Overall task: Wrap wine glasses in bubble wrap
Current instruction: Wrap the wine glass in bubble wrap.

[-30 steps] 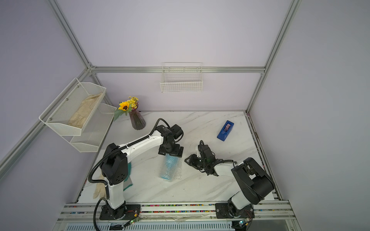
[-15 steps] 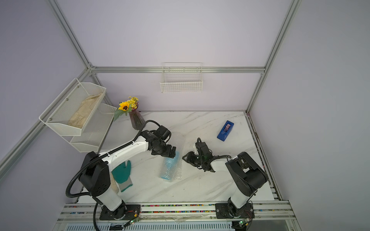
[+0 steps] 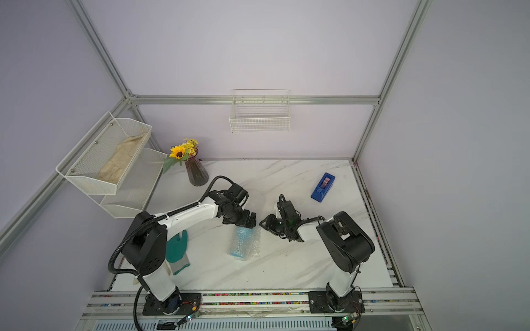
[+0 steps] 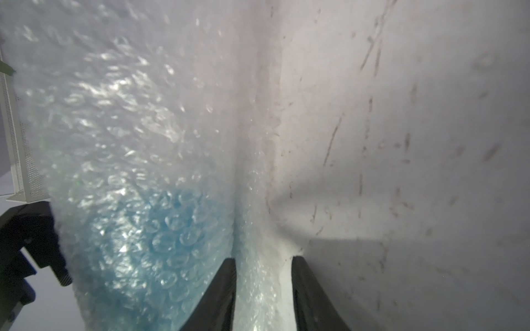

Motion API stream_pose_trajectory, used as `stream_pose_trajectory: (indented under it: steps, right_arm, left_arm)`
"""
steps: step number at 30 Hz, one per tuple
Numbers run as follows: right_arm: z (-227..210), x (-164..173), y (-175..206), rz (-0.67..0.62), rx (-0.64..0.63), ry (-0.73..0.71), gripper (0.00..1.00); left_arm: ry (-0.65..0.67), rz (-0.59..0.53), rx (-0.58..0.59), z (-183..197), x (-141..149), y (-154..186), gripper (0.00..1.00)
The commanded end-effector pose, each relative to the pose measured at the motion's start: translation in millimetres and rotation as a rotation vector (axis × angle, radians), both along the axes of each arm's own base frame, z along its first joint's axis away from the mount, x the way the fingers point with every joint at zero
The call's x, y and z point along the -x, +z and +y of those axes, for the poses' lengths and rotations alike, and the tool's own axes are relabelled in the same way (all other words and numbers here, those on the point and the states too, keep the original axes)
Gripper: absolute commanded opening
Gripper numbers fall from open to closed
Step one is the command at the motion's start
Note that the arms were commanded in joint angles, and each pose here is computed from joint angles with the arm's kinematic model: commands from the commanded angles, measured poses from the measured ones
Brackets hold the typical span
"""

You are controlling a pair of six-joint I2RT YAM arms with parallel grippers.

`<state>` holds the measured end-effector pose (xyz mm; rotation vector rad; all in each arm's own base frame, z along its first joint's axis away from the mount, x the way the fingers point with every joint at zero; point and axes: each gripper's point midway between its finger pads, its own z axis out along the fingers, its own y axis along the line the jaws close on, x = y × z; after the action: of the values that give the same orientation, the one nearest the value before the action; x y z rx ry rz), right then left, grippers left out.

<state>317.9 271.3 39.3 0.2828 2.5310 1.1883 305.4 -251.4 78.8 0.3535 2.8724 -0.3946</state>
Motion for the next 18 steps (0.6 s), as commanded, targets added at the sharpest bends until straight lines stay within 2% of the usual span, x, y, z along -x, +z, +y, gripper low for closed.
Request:
stream_pose_trajectory:
  steps: [1, 5, 12, 16, 18]
  right_arm:
    - [2, -10, 7, -0.032, -0.012, -0.009, 0.37]
    - [0, -11, 7, -0.030, -0.014, -0.013, 0.37]
    - [-7, -16, 10, -0.034, -0.018, -0.029, 0.36]
    - [-5, -18, 9, -0.029, -0.020, -0.025, 0.36]
    - [-4, -19, 8, -0.026, -0.024, -0.018, 0.36]
  left_arm:
    - [0.010, 0.011, -0.002, 4, 0, -11, 1.00]
    - [0.025, 0.033, -0.019, 8, 1, -22, 0.98]
    - [0.051, 0.064, 0.028, 13, 1, -33, 0.81]
    - [0.033, 0.066, 0.117, 6, 2, -29, 0.77]
    - [0.027, 0.071, 0.213, 0, 2, -26, 0.75]
